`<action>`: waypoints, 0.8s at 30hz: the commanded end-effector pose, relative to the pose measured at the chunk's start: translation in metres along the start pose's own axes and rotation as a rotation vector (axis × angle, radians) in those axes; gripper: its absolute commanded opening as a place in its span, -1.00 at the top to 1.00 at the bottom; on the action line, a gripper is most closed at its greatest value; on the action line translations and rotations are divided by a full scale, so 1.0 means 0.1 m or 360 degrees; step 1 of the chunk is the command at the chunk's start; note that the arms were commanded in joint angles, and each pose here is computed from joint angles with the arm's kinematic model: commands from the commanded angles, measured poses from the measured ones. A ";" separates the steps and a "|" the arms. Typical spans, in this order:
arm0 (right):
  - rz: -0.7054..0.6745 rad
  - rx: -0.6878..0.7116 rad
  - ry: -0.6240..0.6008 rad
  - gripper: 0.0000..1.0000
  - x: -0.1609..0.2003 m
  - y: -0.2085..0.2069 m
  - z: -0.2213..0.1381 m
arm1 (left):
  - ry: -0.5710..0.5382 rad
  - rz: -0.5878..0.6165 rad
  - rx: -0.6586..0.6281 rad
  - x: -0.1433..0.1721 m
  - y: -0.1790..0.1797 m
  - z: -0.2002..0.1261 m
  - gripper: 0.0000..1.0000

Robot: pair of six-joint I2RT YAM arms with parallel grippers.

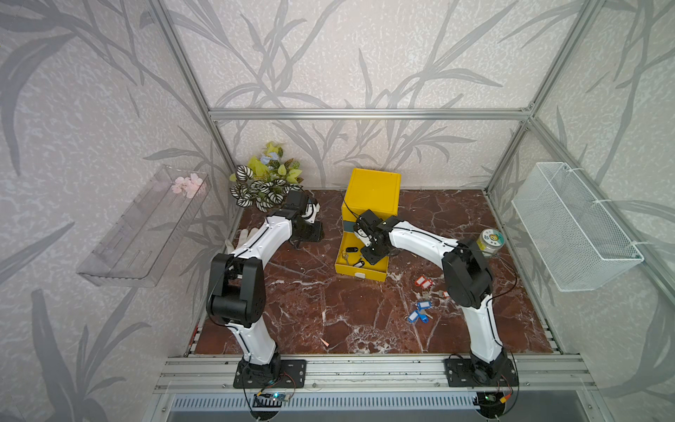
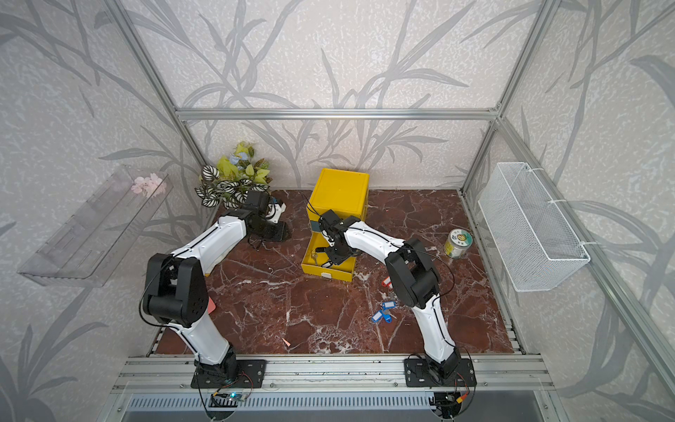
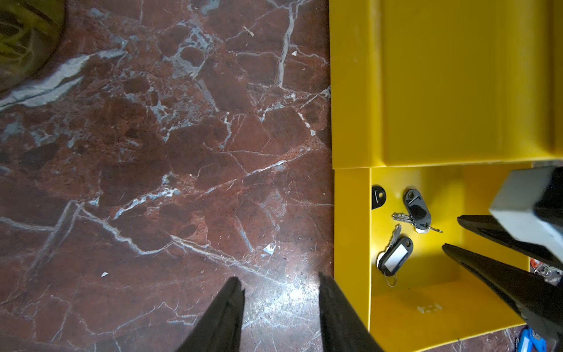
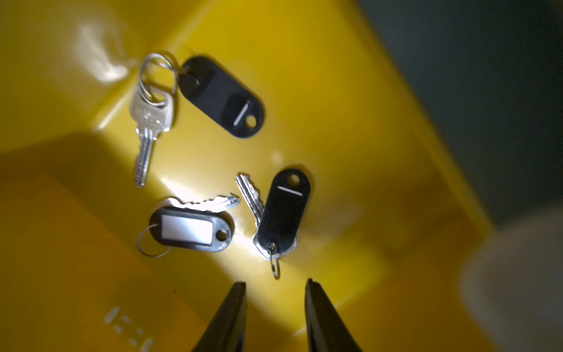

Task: Take the keys out of the drawer
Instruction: Pick up the key from the drawer.

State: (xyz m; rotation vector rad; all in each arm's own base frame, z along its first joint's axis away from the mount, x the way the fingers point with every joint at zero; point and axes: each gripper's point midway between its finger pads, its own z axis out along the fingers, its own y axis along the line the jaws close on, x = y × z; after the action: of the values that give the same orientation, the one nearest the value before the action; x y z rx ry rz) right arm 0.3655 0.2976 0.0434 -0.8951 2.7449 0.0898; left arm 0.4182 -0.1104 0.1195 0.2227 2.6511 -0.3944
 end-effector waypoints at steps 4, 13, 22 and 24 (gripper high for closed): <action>0.0040 0.0032 -0.0048 0.28 0.00 -0.09 -0.01 | 0.0034 -0.0010 0.0044 0.06 -0.03 -0.01 0.13; 0.0015 0.0049 -0.0166 0.30 -0.20 -0.10 0.03 | 0.0021 0.0018 0.0045 0.12 -0.09 -0.07 0.14; 0.0029 0.0002 -0.0153 0.51 -0.14 -0.07 0.13 | 0.0033 0.0036 0.0045 0.13 -0.14 -0.07 0.14; 0.0033 -0.0003 -0.0149 0.59 -0.11 -0.07 0.12 | 0.0036 0.0036 0.0047 0.12 -0.14 -0.06 0.14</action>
State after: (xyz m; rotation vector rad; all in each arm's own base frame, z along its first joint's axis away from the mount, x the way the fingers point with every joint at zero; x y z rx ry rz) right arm 0.3753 0.3033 0.0302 -0.8771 2.6839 0.1231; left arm 0.4046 -0.1189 0.1129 0.2502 2.6791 -0.4212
